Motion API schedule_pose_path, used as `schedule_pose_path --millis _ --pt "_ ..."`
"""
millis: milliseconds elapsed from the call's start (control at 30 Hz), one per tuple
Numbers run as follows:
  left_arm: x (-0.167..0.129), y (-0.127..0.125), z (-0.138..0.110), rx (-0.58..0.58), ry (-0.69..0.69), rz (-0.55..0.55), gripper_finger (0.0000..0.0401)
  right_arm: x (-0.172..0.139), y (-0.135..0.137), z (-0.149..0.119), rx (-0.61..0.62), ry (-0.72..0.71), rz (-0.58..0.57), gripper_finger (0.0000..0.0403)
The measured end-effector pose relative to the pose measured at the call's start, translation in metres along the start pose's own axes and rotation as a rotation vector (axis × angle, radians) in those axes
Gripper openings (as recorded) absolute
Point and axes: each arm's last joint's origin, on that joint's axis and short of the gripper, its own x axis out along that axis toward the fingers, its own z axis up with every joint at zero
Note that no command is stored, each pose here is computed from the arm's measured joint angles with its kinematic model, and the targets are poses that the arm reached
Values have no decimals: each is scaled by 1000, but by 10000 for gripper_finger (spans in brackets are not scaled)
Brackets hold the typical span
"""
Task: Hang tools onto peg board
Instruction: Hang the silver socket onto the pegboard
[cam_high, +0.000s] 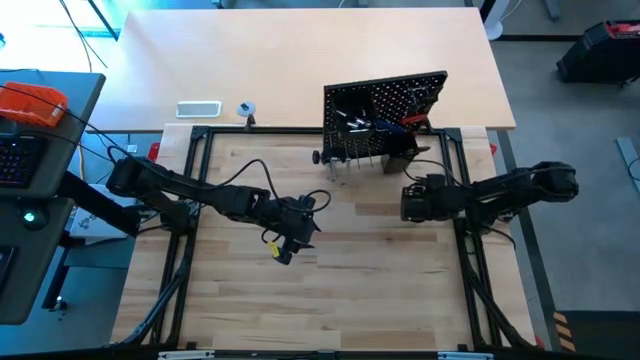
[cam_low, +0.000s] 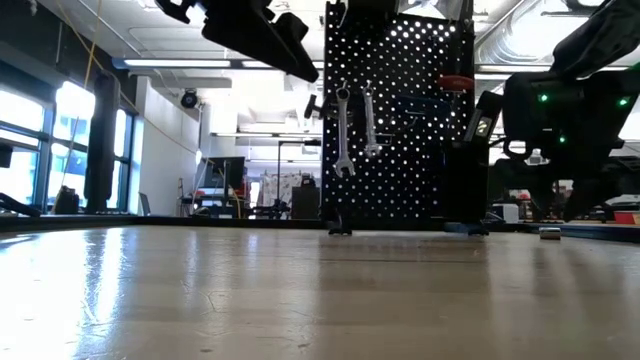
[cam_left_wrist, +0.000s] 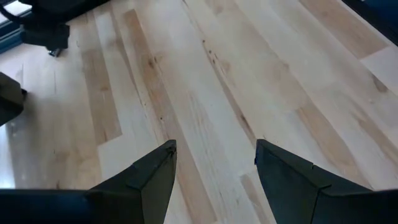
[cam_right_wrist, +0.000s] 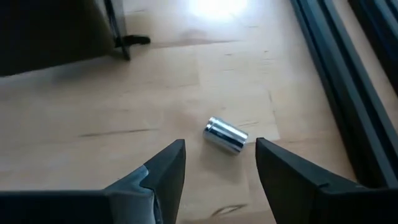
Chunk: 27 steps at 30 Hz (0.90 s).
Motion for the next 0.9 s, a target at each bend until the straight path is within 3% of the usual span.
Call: schedule_pose_path --millis 333,733,900 --pt "0 0 0 6 -1 -1 211 10 4 8 15 9 -32 190" --pt "0 -2 1 10 -4 -6 211 36 17 -7 -36 5 -117 187" --pt "0 -2 1 10 -4 -6 211 36 17 -11 -63 -8 -112 159"
